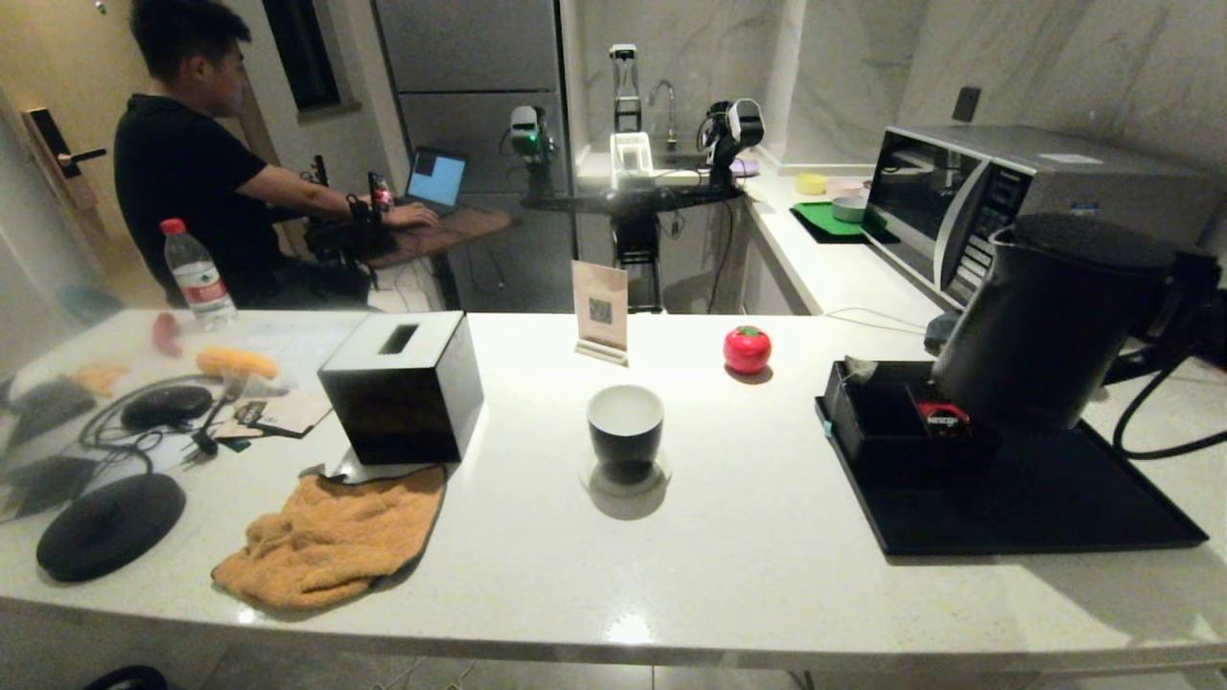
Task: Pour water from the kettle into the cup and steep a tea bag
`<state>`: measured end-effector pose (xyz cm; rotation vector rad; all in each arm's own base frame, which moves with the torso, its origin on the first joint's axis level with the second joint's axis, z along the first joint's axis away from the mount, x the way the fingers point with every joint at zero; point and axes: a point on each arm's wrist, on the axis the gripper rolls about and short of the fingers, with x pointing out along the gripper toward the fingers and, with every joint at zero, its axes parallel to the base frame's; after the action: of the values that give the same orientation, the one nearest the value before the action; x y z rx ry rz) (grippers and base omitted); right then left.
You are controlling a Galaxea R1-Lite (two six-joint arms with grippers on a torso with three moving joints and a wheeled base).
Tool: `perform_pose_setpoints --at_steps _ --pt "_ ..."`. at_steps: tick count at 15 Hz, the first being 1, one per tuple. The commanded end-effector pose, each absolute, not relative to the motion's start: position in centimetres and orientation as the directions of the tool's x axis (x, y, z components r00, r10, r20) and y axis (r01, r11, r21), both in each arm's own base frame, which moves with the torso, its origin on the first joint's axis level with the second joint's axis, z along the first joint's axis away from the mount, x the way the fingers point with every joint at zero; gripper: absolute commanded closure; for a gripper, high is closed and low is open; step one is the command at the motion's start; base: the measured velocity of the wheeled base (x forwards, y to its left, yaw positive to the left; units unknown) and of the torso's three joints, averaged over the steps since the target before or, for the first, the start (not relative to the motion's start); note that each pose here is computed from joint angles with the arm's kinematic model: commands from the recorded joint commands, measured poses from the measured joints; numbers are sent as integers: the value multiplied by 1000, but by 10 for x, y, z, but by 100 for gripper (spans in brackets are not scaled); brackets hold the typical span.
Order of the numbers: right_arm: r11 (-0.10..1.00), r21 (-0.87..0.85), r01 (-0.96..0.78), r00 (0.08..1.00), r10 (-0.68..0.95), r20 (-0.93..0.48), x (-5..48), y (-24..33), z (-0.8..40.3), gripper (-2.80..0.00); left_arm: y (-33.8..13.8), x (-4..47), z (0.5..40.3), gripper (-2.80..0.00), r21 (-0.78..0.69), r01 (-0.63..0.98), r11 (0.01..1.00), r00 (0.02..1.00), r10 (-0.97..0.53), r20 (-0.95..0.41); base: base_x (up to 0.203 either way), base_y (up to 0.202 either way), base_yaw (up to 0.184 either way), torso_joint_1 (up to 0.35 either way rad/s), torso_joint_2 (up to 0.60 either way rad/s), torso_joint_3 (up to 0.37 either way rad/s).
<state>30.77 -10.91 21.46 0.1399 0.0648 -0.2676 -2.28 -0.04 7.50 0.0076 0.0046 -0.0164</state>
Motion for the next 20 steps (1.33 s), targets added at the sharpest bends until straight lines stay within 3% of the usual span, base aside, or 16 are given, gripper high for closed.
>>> perform_pose_setpoints --at_steps 1,10,14,20 --pt "971 126 203 979 -197 -59 311 -88 221 0 0 -23 75 0 8 17 1000 1000 -17 -5 0 0 0 0 0 0" --pt "992 111 56 997 -49 -64 319 -36 224 0 0 -23 75 0 8 17 1000 1000 -17 -5 0 0 0 0 0 0" --pt "986 77 146 985 -138 -104 325 -15 220 0 0 -23 75 0 8 17 1000 1000 -17 -5 0 0 0 0 0 0" --pt "992 62 111 988 -104 -111 330 22 222 0 0 -23 75 0 8 17 1000 1000 -17 -5 0 0 0 0 0 0"
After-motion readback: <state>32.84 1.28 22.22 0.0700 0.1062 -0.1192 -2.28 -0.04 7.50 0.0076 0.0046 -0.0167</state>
